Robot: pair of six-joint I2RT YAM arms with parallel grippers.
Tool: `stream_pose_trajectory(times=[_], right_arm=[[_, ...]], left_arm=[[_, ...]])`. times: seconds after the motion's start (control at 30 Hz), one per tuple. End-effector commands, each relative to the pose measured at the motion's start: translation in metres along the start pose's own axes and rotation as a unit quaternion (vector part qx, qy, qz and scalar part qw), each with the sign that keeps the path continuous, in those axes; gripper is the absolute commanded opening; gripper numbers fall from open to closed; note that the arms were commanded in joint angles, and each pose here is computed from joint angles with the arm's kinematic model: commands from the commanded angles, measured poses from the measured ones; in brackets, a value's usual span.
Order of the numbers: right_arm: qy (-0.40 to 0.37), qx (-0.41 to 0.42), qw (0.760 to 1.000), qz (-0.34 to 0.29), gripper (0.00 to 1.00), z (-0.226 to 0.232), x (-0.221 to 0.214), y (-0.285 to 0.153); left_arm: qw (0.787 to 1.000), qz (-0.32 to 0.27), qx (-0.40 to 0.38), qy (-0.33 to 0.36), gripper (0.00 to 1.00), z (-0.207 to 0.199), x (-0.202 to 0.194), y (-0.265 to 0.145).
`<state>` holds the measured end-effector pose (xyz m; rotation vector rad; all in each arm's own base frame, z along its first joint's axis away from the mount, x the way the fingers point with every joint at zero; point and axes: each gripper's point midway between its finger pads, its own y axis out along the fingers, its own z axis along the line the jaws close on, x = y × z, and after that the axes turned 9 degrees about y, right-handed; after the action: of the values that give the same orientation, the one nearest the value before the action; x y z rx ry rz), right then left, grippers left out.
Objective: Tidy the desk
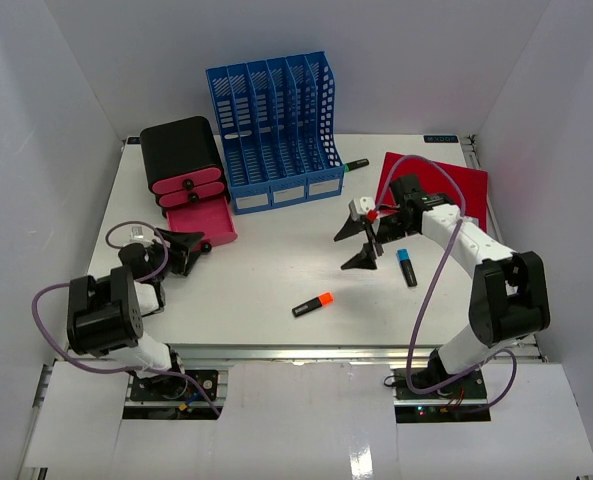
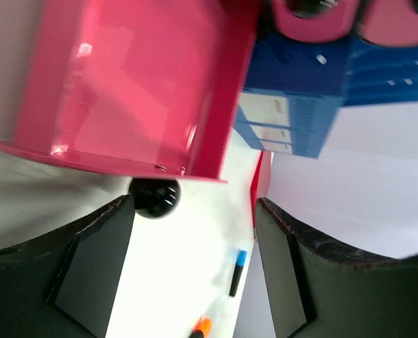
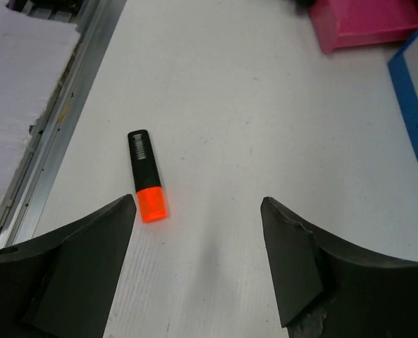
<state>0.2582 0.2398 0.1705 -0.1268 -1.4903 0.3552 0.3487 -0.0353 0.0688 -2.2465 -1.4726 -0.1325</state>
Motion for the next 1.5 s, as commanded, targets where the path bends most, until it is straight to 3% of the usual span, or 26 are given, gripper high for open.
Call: stream_pose_trajectory(times=[0.0,0.13,0.2,0.3,0.6,0.83,0.9,1.0,1.2,1.33,1.47], right_arm=[[-0.089,0.113,0.989,0.039,0.88,0.051,-0.022,0.025],[-0.094,0.157,0.978,0.102,0.93,0.068,-0.046,0.056],[-0.129,0.150,0.970,0.144,0.93,0.064,-0.058,0.078],[-0.106,0.137,0.965,0.197,0.92,0.064,-0.079,0.095],[-0.095,0.115,0.951,0.270,0.86,0.055,-0.110,0.122],[-0.087,0.099,0.942,0.308,0.77,0.048,-0.128,0.124],[-0.086,0.096,0.940,0.315,0.71,0.047,-0.132,0.122],[-0.089,0.088,0.937,0.327,0.44,0.044,-0.135,0.119],[-0.100,0.087,0.933,0.336,0.09,0.044,-0.132,0.113],[-0.114,0.089,0.940,0.309,0.08,0.029,-0.095,0.128],[-0.149,0.041,0.949,0.274,0.08,-0.017,-0.023,0.168]], left_arm=[[0.997,0.012,-0.019,0.077,0.79,-0.026,0.000,-0.017],[0.992,0.001,-0.010,0.129,0.81,-0.039,0.001,-0.036],[0.988,-0.011,0.000,0.153,0.81,-0.046,0.002,-0.050],[0.982,-0.035,0.019,0.187,0.85,-0.050,0.006,-0.064],[0.968,-0.073,0.095,0.220,0.85,-0.046,0.018,-0.093],[0.961,-0.106,0.101,0.234,0.85,-0.061,0.025,-0.111],[0.960,-0.109,0.104,0.235,0.85,-0.061,0.026,-0.114],[0.958,-0.119,0.105,0.239,0.85,-0.066,0.028,-0.120],[0.957,-0.132,0.103,0.237,0.84,-0.078,0.031,-0.129],[0.959,-0.134,0.102,0.229,0.84,-0.082,0.032,-0.130],[0.960,-0.141,0.114,0.216,0.84,-0.079,0.033,-0.134]])
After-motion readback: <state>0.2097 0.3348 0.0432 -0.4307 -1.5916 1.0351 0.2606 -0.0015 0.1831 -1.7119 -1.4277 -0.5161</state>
